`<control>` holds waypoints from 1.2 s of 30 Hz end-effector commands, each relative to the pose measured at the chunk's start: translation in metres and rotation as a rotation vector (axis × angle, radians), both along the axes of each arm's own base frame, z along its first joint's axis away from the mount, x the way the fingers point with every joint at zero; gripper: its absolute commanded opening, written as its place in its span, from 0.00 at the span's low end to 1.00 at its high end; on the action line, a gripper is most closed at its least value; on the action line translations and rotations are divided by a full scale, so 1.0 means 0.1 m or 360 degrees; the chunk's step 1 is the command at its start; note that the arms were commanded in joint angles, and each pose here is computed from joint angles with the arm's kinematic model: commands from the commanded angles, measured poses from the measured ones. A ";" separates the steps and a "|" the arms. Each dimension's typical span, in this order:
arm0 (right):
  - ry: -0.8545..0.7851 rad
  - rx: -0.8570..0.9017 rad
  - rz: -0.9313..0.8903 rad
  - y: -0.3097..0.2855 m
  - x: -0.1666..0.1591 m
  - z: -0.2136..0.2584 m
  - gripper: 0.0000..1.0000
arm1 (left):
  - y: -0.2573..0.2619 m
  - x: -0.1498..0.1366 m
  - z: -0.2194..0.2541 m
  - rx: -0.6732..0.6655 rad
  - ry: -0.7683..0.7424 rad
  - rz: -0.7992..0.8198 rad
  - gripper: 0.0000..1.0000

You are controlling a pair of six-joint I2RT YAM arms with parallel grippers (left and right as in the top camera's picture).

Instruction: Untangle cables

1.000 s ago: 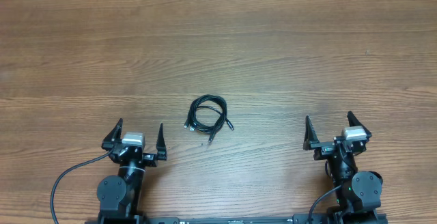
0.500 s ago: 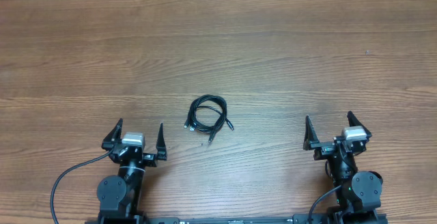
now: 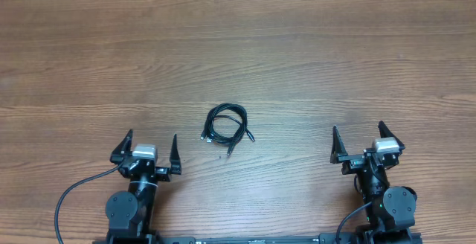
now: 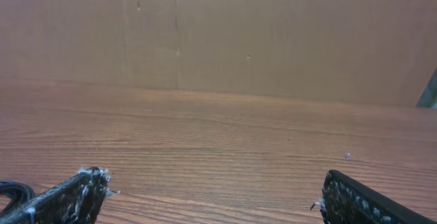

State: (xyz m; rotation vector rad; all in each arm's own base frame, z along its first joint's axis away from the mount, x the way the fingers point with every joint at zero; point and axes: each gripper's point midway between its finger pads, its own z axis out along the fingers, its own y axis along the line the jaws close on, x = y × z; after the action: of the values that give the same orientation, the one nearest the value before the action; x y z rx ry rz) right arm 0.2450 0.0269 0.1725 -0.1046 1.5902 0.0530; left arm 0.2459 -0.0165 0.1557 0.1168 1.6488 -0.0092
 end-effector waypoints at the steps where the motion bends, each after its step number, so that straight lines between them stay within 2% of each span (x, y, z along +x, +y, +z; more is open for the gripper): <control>1: -0.0011 -0.0012 0.0015 0.02 0.00 -0.01 1.00 | 0.08 0.00 0.00 0.0100 -0.0013 0.0066 1.00; 14: 0.0007 0.0036 0.0105 0.11 -0.02 -0.03 1.00 | 0.06 0.00 0.00 0.0096 -0.0015 0.0048 1.00; 18: 0.0032 0.0220 0.0149 0.16 -0.03 -0.02 1.00 | -0.02 0.00 0.01 0.0003 -0.0015 -0.0025 1.00; 22: 0.0072 0.0224 0.0345 0.37 -0.10 0.02 1.00 | -0.33 -0.06 0.08 -0.0060 -0.0048 -0.0313 0.99; 24: 0.0129 0.0223 0.0383 0.41 -0.14 0.00 1.00 | -0.35 -0.07 0.09 -0.0061 -0.0044 -0.0332 0.99; 27: 0.0210 0.0227 0.0451 0.47 -0.23 0.04 1.00 | -0.35 -0.08 0.20 -0.0098 -0.0066 -0.0333 1.00; 36: 0.0259 0.0237 0.0568 0.55 -0.59 0.62 1.00 | -0.42 -0.21 0.85 -0.0109 0.0019 -0.0397 0.99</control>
State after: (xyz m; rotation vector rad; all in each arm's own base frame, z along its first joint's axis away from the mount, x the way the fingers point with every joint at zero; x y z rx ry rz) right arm 0.1977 0.0754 0.2083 -0.2329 1.7427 0.4257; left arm 0.2282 -0.0516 0.2072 0.2456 1.6494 -0.2134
